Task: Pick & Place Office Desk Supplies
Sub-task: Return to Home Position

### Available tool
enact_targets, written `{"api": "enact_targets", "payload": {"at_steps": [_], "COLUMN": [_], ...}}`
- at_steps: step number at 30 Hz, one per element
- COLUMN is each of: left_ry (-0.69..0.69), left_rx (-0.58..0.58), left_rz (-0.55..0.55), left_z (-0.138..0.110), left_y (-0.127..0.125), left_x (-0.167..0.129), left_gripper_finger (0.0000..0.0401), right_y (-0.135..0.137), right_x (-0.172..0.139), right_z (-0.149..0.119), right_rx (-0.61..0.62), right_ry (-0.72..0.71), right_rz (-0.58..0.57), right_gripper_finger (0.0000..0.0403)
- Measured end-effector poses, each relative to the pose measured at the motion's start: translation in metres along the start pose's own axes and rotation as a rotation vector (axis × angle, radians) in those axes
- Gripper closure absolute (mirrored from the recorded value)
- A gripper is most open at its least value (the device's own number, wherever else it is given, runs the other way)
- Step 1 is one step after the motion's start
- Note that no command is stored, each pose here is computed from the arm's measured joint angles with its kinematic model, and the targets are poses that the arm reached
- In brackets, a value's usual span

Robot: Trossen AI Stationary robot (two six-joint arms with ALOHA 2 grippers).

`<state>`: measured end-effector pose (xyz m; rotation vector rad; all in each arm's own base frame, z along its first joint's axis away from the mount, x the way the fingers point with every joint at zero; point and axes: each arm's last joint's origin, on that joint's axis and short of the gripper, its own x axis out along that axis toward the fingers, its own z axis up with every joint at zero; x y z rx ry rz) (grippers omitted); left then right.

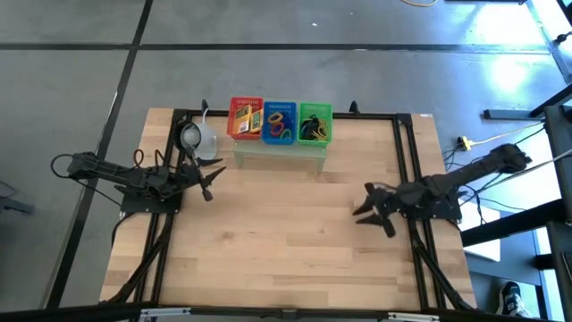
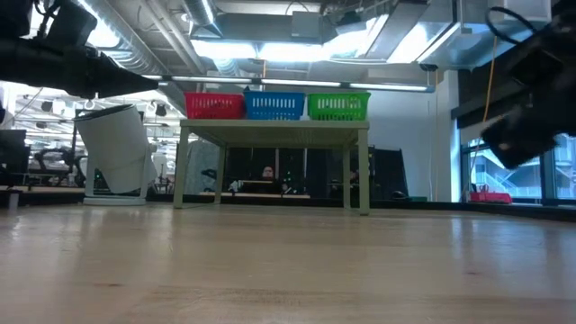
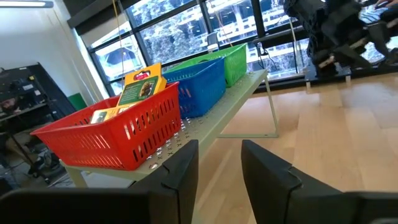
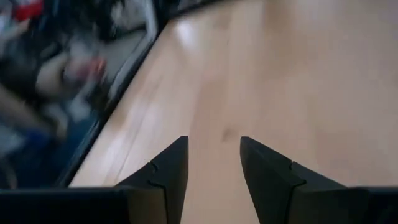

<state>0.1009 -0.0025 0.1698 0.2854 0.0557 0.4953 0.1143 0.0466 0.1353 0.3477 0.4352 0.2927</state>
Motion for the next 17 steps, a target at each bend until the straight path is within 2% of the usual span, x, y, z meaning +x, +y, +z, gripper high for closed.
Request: {"api": "enact_targets", "payload": {"at_steps": [10,17], "left_ry": [0.0,0.0], "left_rx": [0.0,0.0], "left_rz": [0.0,0.0], "left_z": [0.0,0.0], "left_y": [0.0,0.0], "left_x": [0.0,0.0], "left_gripper_finger": [0.029,0.029], "right_y": [-0.017,-0.032], "right_x": [-0.015,-0.021], "right_z": [0.05,0.057], "right_rx": [0.047,0.061], "right_ry": [-0.514,-0.589], "right_rz": [-0.085,-0.195], "right_gripper_finger": [0.0256,0.0256]}}
